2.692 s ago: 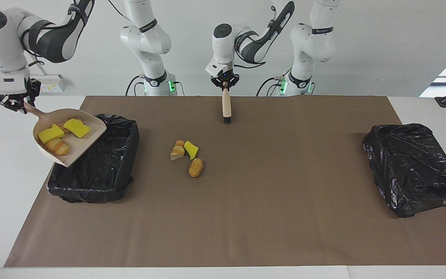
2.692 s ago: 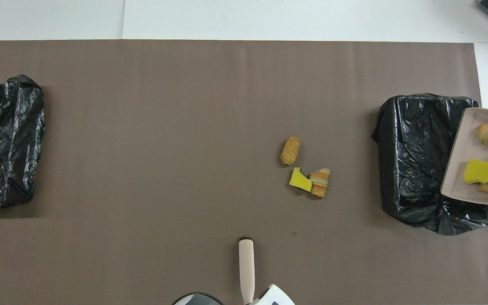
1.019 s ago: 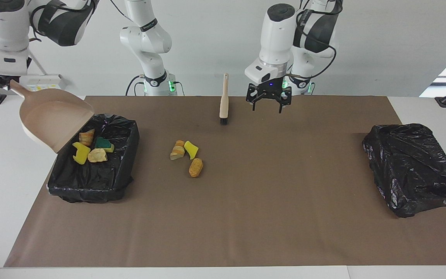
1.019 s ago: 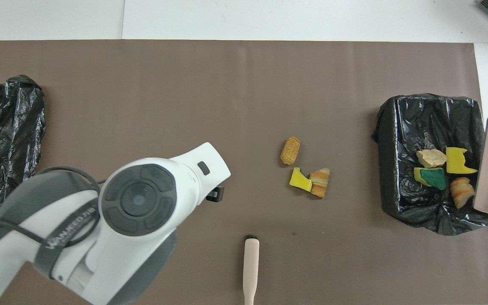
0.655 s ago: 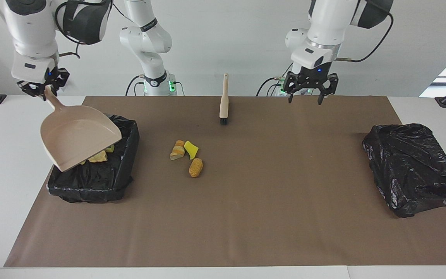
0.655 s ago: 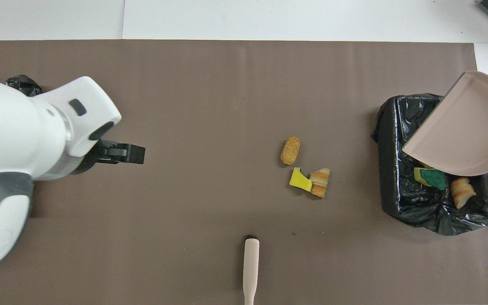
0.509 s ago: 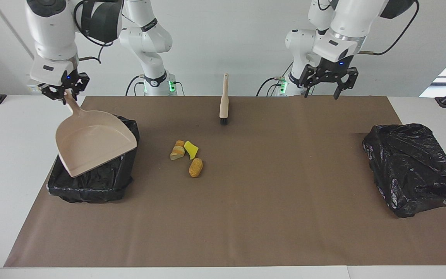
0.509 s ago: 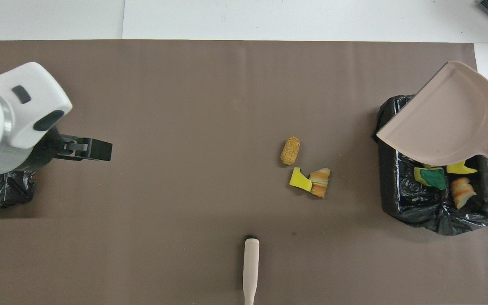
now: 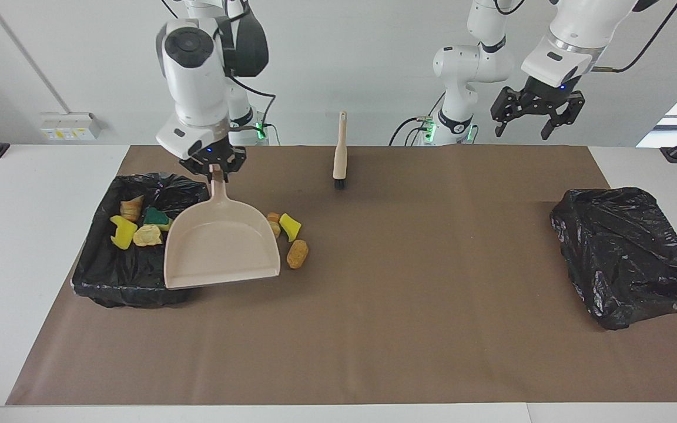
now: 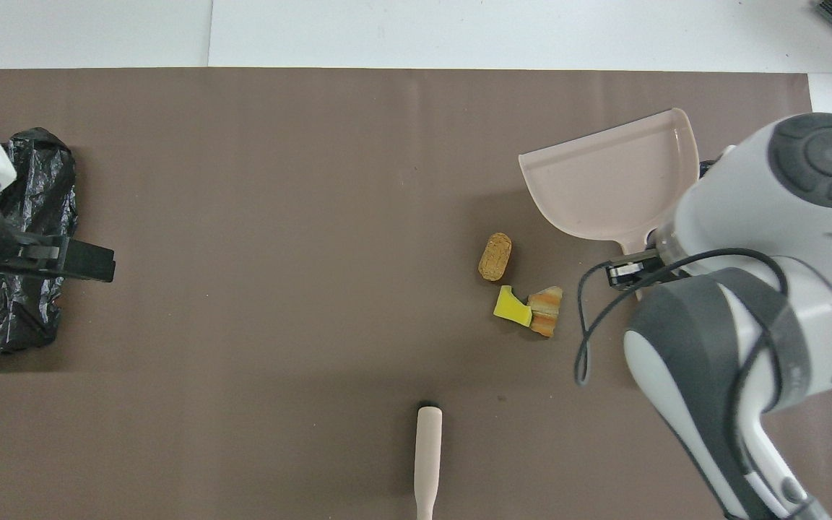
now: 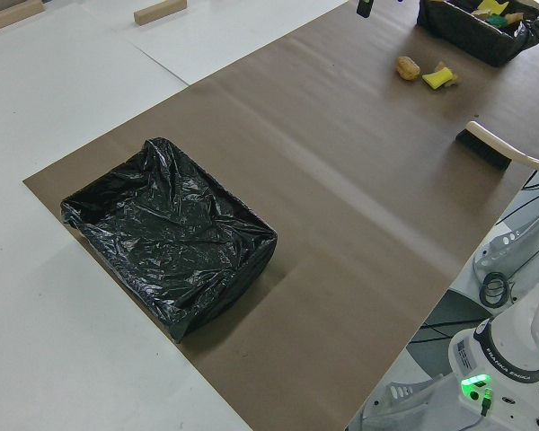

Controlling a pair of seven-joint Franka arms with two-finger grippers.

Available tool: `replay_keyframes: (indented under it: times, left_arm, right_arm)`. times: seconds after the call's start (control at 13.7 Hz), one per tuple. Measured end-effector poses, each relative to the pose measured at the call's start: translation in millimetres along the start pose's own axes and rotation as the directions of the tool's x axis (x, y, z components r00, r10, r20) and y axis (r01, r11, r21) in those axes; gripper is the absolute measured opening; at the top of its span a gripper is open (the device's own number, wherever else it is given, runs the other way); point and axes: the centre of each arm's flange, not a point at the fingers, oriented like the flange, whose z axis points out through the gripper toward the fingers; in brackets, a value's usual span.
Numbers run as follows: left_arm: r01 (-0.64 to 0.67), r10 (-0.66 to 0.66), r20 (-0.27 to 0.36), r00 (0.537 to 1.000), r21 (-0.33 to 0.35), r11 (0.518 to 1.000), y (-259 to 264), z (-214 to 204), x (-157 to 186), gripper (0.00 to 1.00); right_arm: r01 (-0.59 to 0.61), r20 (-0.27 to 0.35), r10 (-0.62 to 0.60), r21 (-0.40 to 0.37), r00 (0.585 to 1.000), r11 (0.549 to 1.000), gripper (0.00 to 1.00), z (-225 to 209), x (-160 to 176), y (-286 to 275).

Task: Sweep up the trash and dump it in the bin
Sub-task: 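Lift the emptied dustpan off the bin while the left gripper withdraws, then set the dustpan down on the table center and release the right gripper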

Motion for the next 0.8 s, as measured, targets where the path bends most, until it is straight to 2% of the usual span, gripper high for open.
replay_keyframes:
  times: [0.15, 0.29, 0.44, 0.65, 0.8]
  left_arm:
    - [-0.018, 0.018, 0.006, 1.000, -0.009, 1.000, -22.9, 0.9, 0.2, 1.00]
    - [-0.025, 0.025, 0.014, 1.000, -0.009, 1.000, -27.1, 1.5, -0.7, 1.00]
    - [-0.030, 0.030, 0.021, 0.999, -0.006, 1.000, -25.5, 2.2, -1.4, 1.00]
    - [-0.038, 0.039, 0.038, 0.999, -0.005, 0.999, -24.6, 3.7, -3.3, 1.00]
    - [-0.042, 0.042, 0.038, 0.998, -0.005, 0.999, -24.6, 2.0, -3.6, 1.00]
  right_arm:
    - [-0.123, -0.003, 0.123, 0.062, 0.992, 0.991, 0.33, 25.0, 22.5, -51.8]
    - [-0.192, 0.005, 0.192, 0.109, 0.981, 0.975, 0.33, 38.4, 43.2, -88.9]
    - [-0.249, -0.017, 0.253, 0.142, 0.967, 0.958, 0.33, 48.8, 56.5, -140.9]
    - [-0.276, -0.056, 0.291, 0.191, 0.955, 0.942, 0.33, 78.7, 58.0, -232.0]
    - [-0.273, -0.061, 0.294, 0.225, 0.954, 0.935, 0.33, 99.1, 57.1, -275.4]
